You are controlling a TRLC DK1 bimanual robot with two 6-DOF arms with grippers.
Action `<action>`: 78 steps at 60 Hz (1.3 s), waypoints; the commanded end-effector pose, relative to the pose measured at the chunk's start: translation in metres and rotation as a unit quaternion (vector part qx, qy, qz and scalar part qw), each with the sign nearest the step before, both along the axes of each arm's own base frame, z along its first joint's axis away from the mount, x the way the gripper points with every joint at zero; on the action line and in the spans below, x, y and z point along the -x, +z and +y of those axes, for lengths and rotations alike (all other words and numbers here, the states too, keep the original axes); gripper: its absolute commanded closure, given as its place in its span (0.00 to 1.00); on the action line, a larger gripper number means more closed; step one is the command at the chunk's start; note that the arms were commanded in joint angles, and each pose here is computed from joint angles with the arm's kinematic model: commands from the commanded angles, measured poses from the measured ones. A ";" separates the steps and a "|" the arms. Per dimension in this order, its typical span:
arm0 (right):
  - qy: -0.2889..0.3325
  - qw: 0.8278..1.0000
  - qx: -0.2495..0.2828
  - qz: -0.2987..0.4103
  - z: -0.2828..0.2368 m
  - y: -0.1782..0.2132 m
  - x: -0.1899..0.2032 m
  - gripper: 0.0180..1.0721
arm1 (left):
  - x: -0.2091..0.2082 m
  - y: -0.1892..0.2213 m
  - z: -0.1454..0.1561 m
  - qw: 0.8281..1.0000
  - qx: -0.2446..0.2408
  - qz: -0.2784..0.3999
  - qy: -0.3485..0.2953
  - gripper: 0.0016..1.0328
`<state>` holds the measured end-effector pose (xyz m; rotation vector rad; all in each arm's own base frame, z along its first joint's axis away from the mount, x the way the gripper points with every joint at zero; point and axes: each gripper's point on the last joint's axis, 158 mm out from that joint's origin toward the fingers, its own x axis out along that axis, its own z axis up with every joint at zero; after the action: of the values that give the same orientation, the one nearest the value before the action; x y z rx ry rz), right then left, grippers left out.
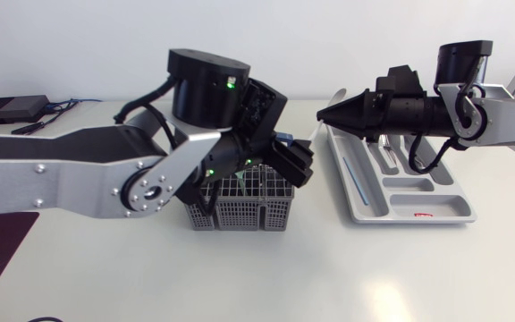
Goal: Unload the cutlery basket into the drawer organizer.
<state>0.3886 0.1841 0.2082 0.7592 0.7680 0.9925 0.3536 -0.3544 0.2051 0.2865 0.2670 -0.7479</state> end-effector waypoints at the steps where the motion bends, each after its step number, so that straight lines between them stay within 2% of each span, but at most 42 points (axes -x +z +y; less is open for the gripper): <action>1: 0.003 0.999 0.023 -0.041 -0.011 0.000 -0.009 0.91 | -0.004 0.036 0.011 1.000 0.012 -0.027 0.003 0.05; 32: 0.029 0.987 0.137 -0.084 -0.056 -0.027 -0.007 0.91 | 0.008 0.022 0.042 0.998 -0.062 -0.007 -0.012 0.05; 42: 0.050 0.975 0.192 -0.102 -0.079 -0.046 -0.001 0.91 | 0.013 0.013 0.053 0.996 -0.091 0.006 -0.018 0.05; 49: 0.068 0.961 0.240 -0.123 -0.095 -0.061 0.005 0.91 | 0.016 0.010 0.062 0.994 -0.106 0.012 -0.020 0.05; 54: 0.088 0.939 0.299 -0.147 -0.110 -0.077 0.008 0.91 | 0.020 0.004 0.065 0.992 -0.120 0.018 -0.027 0.05; 57: 0.089 0.932 0.315 -0.156 -0.120 -0.079 0.006 0.91 | 0.020 0.001 0.069 0.992 -0.126 0.021 -0.025 0.05; 61: 0.112 0.907 0.364 -0.178 -0.133 -0.091 0.009 0.91 | 0.023 -0.003 0.071 0.990 -0.132 0.026 -0.029 0.05; 65: 0.117 0.897 0.382 -0.188 -0.145 -0.094 0.008 0.91 | 0.024 -0.004 0.075 0.990 -0.135 0.025 -0.029 0.05; 68: 0.135 0.876 0.419 -0.198 -0.155 -0.105 0.011 0.91 | 0.026 -0.005 0.077 0.990 -0.139 0.026 -0.030 0.05; 72: 0.146 0.860 0.443 -0.207 -0.167 -0.112 0.011 0.91 | 0.026 -0.008 0.081 0.989 -0.144 0.030 -0.028 0.05; 76: 0.162 0.831 0.486 -0.217 -0.181 -0.126 0.013 0.92 | 0.028 -0.011 0.083 0.988 -0.150 0.032 -0.030 0.05; 78: 0.168 0.825 0.493 -0.221 -0.185 -0.128 0.015 0.92 | 0.029 -0.013 0.084 0.987 -0.155 0.033 -0.032 0.05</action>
<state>0.3825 0.0080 0.0967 -0.4208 0.8681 0.8322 0.3296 -0.2769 0.1989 0.5350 0.4286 -0.7688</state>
